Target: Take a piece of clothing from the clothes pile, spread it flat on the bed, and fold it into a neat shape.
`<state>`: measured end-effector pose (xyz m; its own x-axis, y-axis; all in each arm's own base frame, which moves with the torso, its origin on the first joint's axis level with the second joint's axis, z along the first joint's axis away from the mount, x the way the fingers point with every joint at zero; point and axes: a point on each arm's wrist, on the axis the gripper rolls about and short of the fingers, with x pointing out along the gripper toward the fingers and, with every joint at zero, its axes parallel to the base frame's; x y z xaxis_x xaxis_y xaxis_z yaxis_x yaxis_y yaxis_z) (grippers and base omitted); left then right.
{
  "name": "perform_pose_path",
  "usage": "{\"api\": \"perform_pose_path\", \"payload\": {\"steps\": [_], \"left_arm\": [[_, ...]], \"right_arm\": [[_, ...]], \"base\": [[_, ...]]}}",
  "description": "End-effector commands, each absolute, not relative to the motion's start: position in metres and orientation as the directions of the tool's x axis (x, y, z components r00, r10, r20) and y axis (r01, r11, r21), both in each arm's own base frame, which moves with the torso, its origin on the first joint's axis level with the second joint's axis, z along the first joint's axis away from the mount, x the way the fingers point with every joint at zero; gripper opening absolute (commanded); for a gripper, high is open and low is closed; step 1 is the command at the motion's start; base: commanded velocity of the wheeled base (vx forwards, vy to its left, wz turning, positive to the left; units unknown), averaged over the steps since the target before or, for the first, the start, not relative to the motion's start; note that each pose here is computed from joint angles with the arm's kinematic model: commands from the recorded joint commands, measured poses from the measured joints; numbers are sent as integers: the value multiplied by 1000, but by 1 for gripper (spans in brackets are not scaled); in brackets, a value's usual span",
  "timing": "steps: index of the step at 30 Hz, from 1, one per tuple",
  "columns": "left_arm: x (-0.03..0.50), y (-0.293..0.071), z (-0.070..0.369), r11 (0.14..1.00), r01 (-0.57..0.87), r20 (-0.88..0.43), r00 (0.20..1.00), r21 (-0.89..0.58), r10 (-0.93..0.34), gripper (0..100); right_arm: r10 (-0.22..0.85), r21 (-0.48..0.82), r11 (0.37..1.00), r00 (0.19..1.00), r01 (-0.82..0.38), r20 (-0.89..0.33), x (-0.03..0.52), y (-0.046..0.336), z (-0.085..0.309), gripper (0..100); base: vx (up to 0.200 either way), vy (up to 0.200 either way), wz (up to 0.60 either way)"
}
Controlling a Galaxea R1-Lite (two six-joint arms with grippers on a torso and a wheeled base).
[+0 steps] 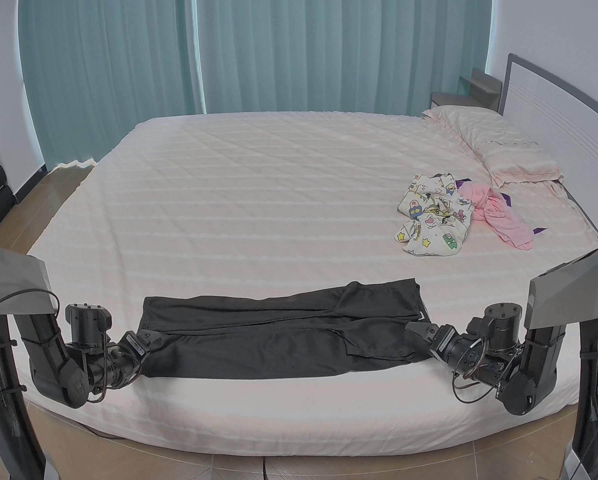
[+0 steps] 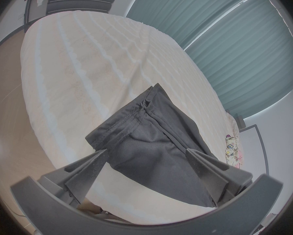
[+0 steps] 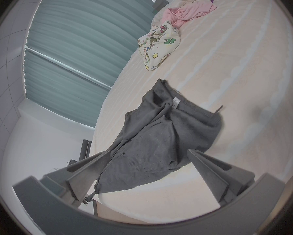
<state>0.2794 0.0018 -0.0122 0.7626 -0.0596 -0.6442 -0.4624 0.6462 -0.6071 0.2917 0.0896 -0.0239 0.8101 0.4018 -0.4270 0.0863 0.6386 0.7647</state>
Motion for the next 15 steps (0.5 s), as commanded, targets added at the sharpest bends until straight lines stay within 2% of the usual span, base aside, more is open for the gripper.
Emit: {"api": "perform_pose_path", "payload": {"steps": [1,15], "left_arm": [[275,0,-26,648,-482,-673,736,-589,-64,100],[275,0,-28,645,-467,-652,756,-604,-63,100]], "right_arm": [[415,770,632,803,85,-429,295,102,-32,100],[384,742,663,808,96,-448,312,112,-52,100]], "base": [[0,0,0],[0,0,0]]}}
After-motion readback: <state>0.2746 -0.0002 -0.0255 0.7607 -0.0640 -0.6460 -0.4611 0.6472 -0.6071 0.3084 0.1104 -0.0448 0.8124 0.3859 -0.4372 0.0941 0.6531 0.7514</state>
